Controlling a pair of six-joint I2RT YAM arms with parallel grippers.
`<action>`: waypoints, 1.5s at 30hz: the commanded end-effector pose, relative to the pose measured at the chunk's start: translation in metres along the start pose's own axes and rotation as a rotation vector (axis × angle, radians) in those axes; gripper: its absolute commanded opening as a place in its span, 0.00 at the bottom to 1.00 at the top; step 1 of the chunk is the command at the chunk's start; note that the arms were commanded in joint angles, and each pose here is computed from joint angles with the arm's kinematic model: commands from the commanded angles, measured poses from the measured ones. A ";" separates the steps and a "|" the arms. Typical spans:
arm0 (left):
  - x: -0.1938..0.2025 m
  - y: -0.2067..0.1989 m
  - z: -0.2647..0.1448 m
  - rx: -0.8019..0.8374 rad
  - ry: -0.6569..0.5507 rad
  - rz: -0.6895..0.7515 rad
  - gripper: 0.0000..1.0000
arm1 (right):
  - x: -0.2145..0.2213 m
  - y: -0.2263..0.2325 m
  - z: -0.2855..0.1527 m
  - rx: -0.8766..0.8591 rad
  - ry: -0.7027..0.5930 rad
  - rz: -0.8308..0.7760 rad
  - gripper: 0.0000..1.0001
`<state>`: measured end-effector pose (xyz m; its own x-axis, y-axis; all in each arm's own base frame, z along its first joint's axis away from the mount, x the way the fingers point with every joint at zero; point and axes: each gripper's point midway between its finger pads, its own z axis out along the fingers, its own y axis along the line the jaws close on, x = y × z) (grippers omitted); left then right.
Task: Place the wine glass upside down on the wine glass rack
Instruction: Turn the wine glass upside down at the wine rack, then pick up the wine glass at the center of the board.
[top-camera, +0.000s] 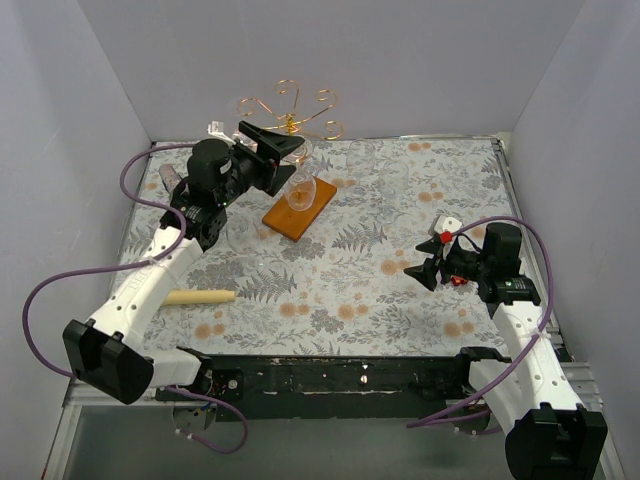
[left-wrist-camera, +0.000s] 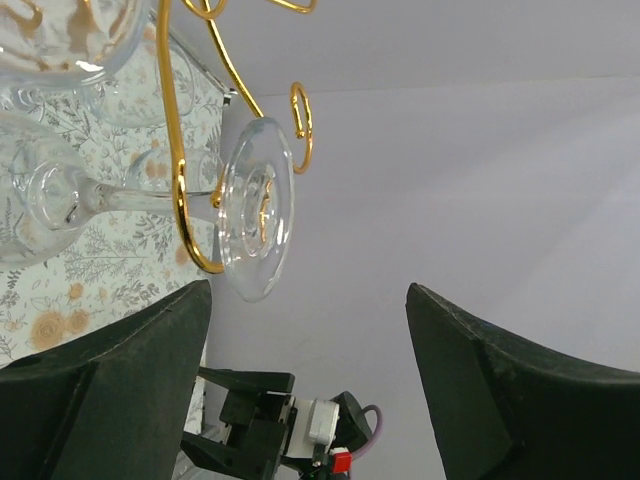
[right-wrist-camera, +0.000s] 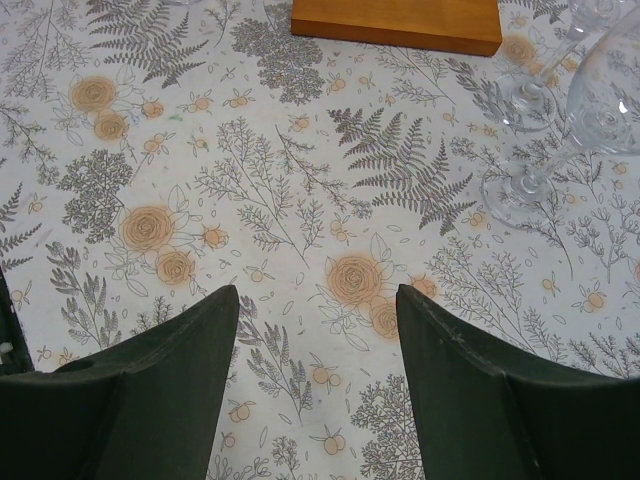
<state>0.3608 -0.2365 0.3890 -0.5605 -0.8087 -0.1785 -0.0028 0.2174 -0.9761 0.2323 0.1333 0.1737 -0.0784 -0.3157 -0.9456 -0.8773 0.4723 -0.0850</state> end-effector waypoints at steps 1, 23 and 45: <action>0.009 -0.006 -0.017 0.024 0.035 0.019 0.82 | -0.006 -0.001 -0.002 0.006 -0.016 -0.028 0.72; 0.014 -0.031 -0.114 0.136 0.001 0.536 0.98 | -0.002 0.006 -0.009 -0.057 0.022 -0.009 0.72; 0.021 0.053 -0.178 0.067 -0.050 0.815 0.98 | 0.003 0.004 -0.020 -0.041 0.125 0.121 0.72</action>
<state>0.2011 -0.1536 0.3682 -0.3565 -0.4698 -0.8076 0.4556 0.6672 -0.5893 0.2099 0.1200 0.1626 -0.2386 -0.3799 -0.8937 -0.8875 0.4589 0.0418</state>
